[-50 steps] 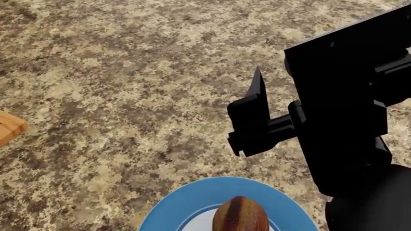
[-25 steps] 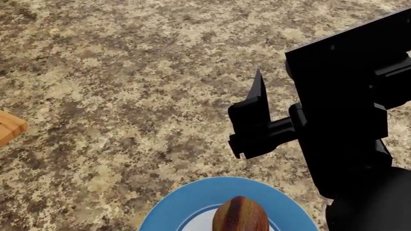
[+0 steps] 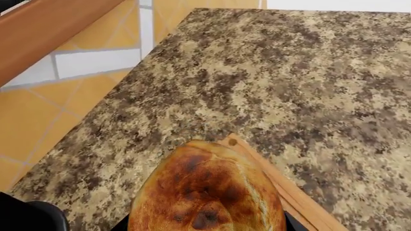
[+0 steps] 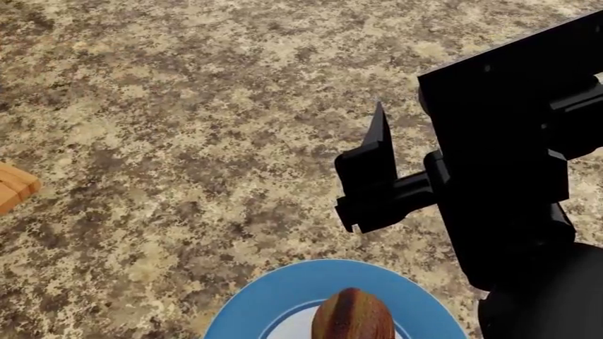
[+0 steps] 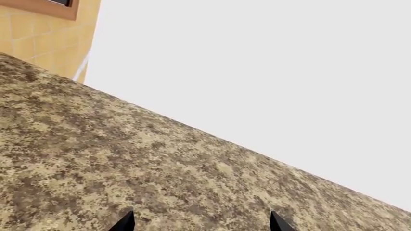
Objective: Place all breads on the cutting board.
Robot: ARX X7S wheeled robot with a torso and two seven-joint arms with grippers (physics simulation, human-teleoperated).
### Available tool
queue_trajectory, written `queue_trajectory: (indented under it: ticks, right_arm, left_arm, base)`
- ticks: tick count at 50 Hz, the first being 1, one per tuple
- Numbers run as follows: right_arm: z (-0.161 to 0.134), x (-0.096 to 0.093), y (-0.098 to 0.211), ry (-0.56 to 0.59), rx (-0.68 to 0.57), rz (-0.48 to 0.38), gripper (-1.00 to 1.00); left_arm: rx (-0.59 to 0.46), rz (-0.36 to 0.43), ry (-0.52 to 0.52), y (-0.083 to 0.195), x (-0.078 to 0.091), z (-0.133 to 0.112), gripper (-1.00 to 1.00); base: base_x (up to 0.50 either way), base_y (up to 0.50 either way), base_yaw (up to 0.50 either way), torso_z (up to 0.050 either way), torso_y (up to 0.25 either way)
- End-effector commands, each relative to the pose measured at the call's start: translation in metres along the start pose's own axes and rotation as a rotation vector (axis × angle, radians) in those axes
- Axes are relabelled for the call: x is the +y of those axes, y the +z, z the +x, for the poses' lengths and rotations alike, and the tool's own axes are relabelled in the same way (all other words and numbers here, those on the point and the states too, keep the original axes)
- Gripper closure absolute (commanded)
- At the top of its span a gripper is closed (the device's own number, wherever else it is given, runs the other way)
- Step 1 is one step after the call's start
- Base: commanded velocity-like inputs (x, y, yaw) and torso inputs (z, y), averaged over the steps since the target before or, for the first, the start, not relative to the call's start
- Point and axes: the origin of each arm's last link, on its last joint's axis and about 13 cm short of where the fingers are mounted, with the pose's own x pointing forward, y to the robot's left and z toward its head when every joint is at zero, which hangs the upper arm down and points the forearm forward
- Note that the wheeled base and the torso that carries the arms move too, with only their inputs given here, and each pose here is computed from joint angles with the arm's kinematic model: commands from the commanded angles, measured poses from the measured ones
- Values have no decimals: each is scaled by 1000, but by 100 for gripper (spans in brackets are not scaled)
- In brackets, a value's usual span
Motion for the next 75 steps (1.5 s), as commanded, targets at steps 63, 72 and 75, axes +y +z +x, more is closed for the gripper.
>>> queue_trajectory:
  ticks: [63,72,75]
  right_arm:
    - [-6,-13,15,-44,-30,21,-100]
    - [-10,-18,19,-64,-37,22,-100]
    - [-11,-19,19,-67,-37,22,-100]
  left_arm:
    - [-250,507,-722,-37,-81,-183,-100]
    - [-211,570,-808,-43,-100,-189,-100]
    - [-200,579,-840,-46,-105,-190,-100]
  base:
    - [0,0,0,0,0]
    - [0,0,0,0,0]
    - [0,0,0,0,0]
